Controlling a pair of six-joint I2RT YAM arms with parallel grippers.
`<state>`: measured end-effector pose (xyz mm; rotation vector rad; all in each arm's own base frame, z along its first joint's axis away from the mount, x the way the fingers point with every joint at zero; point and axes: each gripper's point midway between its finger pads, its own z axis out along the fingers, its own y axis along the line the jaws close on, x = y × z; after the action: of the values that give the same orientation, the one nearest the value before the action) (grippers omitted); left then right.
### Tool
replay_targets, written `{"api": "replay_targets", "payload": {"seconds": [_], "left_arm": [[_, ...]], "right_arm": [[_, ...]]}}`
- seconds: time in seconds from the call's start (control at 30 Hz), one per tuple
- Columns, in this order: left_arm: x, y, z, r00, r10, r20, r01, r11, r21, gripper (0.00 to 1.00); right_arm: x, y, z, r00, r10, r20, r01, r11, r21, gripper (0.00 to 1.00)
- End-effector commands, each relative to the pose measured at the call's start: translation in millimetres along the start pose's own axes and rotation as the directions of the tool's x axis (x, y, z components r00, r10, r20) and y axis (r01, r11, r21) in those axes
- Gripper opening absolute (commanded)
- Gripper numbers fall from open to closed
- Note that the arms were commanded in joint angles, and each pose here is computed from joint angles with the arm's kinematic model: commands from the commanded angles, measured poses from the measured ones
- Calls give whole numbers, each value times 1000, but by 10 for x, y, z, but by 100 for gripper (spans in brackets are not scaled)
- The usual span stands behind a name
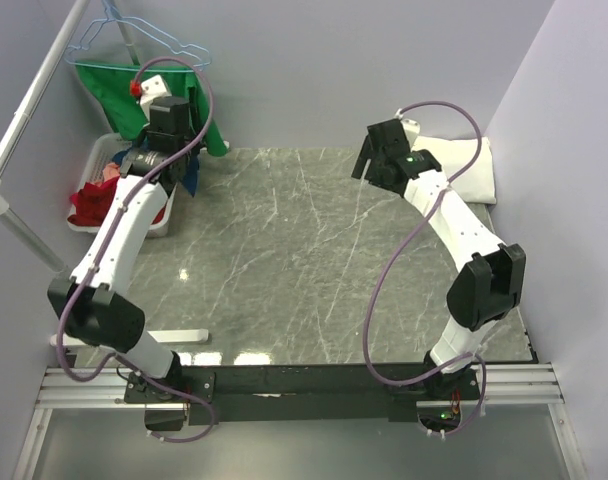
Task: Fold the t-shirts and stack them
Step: Grab the tshirt from the pile, then move the tshirt to the center of the board
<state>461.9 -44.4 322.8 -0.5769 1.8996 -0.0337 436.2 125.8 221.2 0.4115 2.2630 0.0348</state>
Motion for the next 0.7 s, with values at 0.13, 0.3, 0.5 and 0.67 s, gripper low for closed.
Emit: {"api": "replay_targets", "payload": {"seconds": [0.13, 0.3, 0.5, 0.67], "left_arm": [[-653, -983, -1294, 977, -3, 215, -93, 898, 431, 1], [-589, -1398, -1683, 965, 45, 257, -180, 828, 530, 1], [-580, -1796, -2234, 942, 50, 332, -263, 728, 634, 1], [-955, -2009, -2848, 904, -36, 427, -300, 657, 691, 1]], "right_arm": [[-587, -46, -242, 983, 152, 106, -148, 988, -46, 88], [-608, -22, -246, 979, 180, 96, -175, 983, -60, 88], [-579, -151, -273, 973, 204, 112, -201, 979, -36, 88], [-602, -257, -279, 966, 232, 116, -230, 973, -30, 88]]}}
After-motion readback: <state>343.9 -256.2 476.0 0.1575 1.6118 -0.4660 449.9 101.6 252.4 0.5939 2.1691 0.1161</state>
